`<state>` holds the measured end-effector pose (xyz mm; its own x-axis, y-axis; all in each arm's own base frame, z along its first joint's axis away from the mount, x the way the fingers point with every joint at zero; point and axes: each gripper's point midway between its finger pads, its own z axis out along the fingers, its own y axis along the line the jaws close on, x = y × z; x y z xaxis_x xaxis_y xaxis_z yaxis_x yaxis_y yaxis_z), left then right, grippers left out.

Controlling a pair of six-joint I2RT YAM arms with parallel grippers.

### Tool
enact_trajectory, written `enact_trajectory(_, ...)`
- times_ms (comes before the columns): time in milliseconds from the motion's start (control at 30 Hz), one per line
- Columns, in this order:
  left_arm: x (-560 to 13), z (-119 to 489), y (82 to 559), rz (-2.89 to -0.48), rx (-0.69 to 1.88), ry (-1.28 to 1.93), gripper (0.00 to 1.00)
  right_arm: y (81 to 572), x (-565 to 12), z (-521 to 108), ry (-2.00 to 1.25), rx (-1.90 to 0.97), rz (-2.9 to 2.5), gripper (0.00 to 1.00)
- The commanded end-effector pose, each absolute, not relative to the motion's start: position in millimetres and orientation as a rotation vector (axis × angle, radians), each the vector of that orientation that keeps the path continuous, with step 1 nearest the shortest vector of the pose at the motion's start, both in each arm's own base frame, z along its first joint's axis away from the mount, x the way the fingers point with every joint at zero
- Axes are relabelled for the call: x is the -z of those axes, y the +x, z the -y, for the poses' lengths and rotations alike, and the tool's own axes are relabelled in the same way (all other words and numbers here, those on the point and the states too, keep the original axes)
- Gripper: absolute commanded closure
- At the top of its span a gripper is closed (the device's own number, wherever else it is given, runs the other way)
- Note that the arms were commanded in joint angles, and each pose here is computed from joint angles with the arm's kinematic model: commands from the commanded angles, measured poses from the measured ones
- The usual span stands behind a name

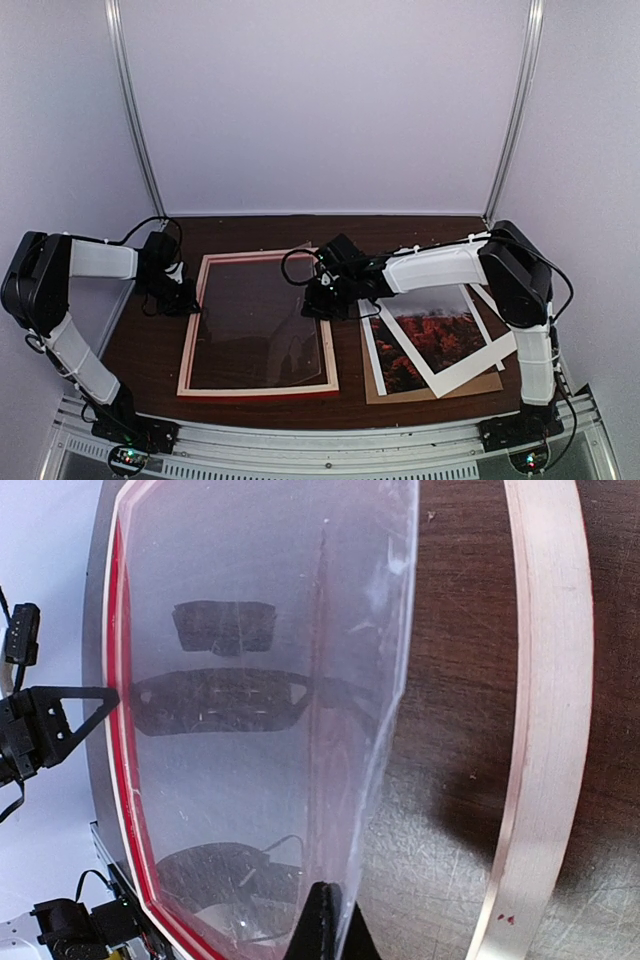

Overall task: Put the photo into the frame
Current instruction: Place the glass panel at the frame body.

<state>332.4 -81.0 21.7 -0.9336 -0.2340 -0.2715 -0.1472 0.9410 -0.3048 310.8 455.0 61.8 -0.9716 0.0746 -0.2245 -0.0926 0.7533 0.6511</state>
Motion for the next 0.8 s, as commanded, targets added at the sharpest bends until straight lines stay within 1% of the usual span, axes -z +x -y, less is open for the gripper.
enact_trajectory(0,-23.4,95.5,336.6,-2.755,0.496,-0.248,0.83,306.0,-55.6,-459.6,-0.075,-1.015,-2.748,1.0)
enact_trajectory(467,-30.2,111.7,334.2,-2.728,0.535,-0.134,0.83,306.6,-64.1,-447.0,-0.06,-0.99,-2.749,1.0)
enact_trajectory(633,-31.6,111.6,334.7,-2.722,0.529,-0.128,0.78,306.2,-68.2,-446.9,-0.081,-1.028,-2.759,1.0)
enact_trajectory(767,-32.0,111.8,335.5,-2.714,0.531,-0.126,0.71,302.7,-71.3,-452.1,-0.099,-1.081,-2.765,1.0)
